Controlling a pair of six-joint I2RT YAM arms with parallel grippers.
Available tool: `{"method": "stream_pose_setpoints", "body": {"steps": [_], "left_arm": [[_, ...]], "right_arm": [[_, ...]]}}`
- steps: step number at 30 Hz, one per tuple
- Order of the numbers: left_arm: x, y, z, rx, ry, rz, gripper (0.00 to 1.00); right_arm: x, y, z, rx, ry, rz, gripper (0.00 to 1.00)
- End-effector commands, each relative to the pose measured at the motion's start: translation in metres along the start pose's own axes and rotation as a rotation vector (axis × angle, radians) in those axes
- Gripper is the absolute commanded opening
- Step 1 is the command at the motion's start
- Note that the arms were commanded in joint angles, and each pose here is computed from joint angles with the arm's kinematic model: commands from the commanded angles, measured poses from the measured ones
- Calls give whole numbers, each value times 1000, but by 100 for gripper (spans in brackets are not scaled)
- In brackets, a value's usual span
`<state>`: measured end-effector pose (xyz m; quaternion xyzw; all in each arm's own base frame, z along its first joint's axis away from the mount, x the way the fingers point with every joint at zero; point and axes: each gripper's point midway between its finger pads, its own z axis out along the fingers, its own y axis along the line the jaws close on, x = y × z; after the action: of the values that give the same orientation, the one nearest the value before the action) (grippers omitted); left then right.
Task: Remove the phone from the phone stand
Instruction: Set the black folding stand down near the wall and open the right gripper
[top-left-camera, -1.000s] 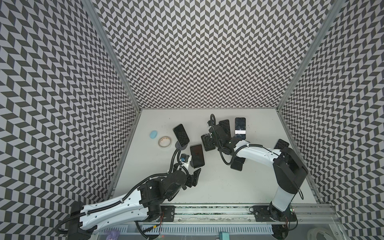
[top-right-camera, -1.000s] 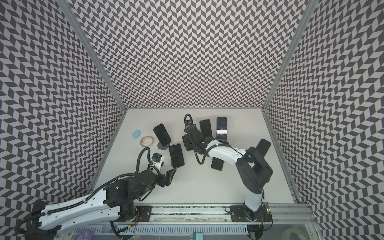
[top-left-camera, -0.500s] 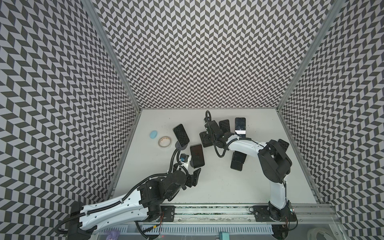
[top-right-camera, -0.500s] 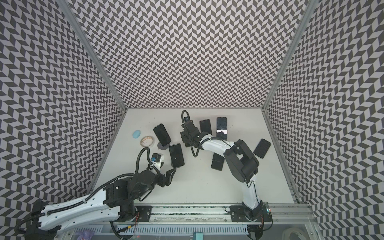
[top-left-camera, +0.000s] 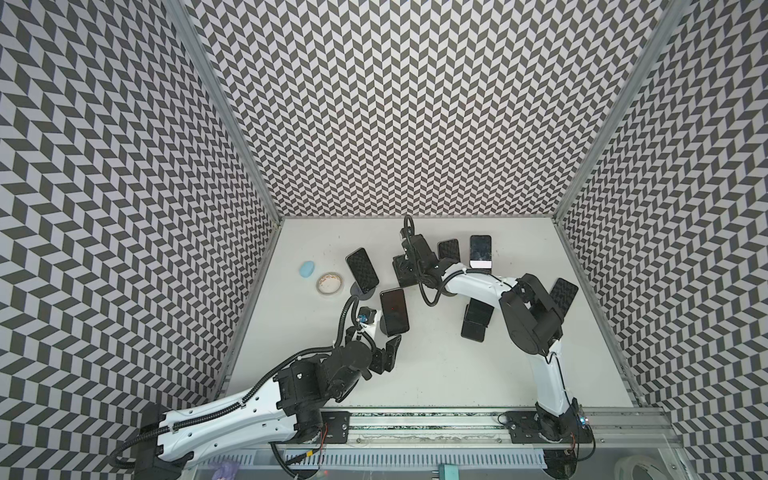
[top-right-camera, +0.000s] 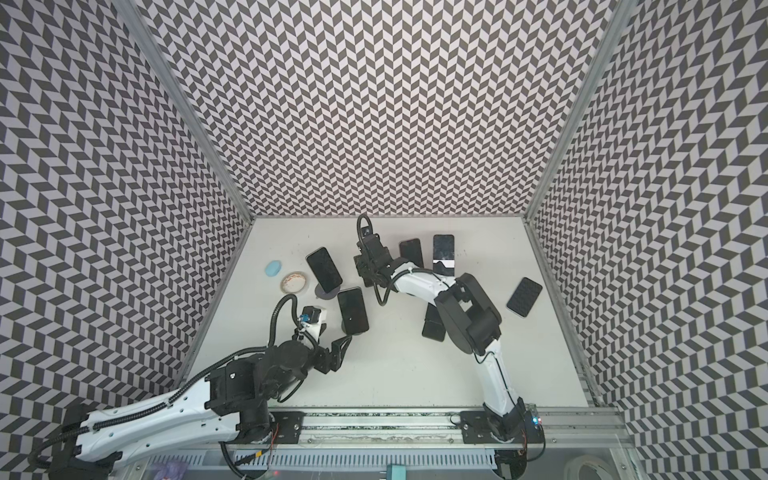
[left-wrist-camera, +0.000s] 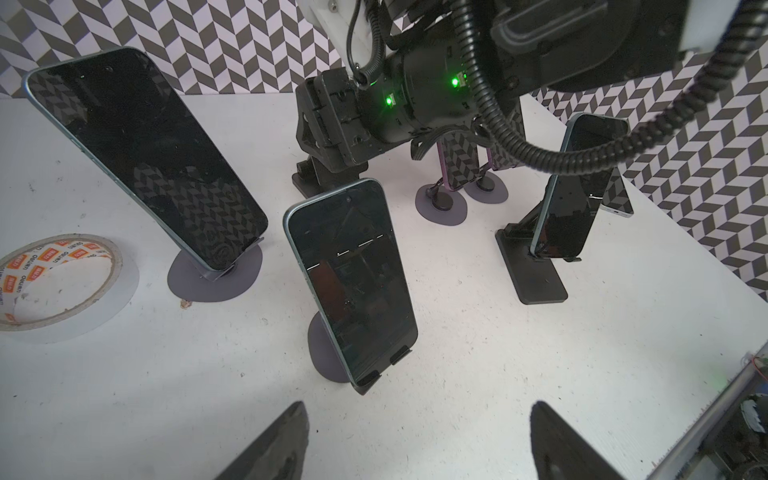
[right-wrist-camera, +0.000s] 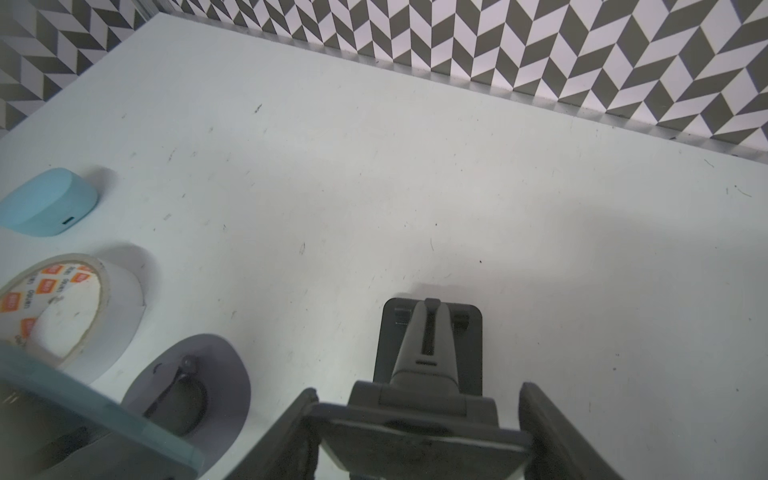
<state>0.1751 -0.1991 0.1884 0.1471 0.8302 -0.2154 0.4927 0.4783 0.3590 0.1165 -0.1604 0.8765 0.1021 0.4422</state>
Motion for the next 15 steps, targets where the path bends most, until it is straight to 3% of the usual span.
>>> {"method": "stream_pose_setpoints", "body": {"steps": [1, 15], "left_arm": [[-5, 6, -1, -26, -27, -36, 84], [-5, 10, -3, -44, -26, -38, 84]], "right_arm": [[-15, -2, 13, 6, -52, 0, 69], [-36, 1, -7, -23, -65, 7, 87]]}}
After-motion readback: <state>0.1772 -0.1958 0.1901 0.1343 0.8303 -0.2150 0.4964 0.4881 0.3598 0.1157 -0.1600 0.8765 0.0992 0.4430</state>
